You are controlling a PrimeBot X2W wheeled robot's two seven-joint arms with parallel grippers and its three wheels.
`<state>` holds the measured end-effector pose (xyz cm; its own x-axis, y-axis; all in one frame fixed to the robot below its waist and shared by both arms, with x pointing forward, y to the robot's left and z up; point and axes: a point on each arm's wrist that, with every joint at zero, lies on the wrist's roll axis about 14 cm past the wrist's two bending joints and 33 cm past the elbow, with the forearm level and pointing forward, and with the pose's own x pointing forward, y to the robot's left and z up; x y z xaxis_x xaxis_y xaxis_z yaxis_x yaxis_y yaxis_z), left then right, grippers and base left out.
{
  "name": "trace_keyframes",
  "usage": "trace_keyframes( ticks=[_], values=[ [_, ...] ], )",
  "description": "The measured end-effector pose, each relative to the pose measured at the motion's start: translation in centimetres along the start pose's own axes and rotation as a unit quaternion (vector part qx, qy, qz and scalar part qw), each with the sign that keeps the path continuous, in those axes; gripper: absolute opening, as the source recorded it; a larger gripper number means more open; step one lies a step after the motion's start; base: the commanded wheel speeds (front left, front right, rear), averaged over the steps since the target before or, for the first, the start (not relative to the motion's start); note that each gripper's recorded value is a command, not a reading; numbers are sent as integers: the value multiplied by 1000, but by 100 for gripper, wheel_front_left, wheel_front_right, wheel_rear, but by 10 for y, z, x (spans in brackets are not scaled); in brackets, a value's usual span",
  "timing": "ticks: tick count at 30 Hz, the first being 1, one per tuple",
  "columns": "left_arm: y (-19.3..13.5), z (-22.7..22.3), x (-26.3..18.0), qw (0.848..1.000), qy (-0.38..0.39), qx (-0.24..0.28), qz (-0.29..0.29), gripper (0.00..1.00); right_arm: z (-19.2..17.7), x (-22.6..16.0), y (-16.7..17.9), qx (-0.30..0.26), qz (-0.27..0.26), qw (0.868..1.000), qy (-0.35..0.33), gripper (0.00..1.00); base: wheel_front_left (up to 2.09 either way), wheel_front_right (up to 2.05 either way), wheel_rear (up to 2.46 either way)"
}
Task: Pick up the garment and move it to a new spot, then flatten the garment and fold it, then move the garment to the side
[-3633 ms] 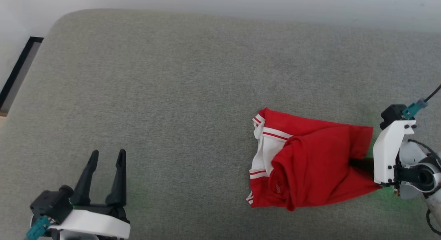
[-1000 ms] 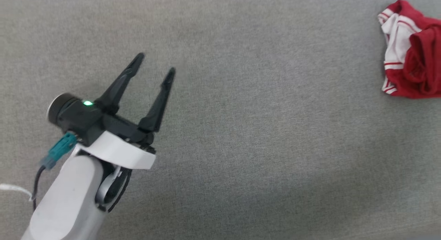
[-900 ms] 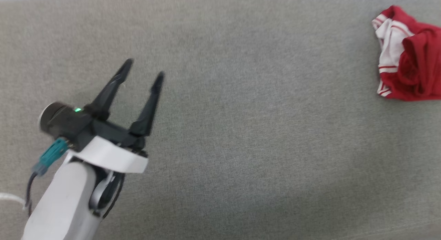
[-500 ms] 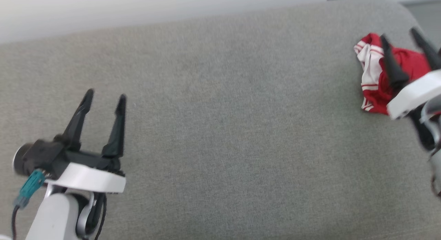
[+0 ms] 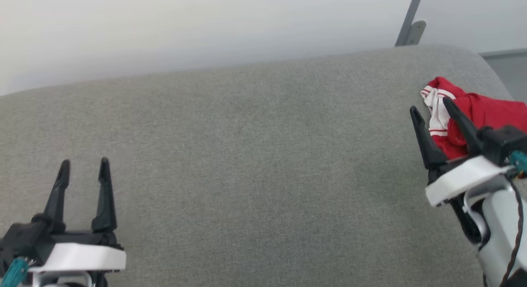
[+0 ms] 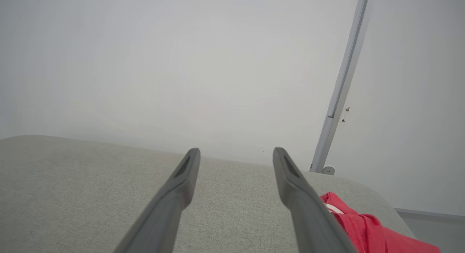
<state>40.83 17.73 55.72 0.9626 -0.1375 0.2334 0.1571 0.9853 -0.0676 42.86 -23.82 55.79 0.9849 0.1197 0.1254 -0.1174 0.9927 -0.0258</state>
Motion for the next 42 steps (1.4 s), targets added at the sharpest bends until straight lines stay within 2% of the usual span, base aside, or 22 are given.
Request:
trace_keyframes(
  ticks=[10, 24, 42],
  values=[
    [23, 10, -32, 999, -6, 10, 50, 100, -1, -30, 18, 5, -6, 1000, -18, 100, 0, 0, 0],
    [55, 9, -73, 994, 9, 19, 107, 100, -10, -61, 6, 12, -49, 999, -14, 100, 0, 0, 0],
    [56, -7, -89, 994, 40, 6, 106, 100, -17, -80, 2, 29, -76, 997, -9, 100, 0, 0, 0]
  ],
)
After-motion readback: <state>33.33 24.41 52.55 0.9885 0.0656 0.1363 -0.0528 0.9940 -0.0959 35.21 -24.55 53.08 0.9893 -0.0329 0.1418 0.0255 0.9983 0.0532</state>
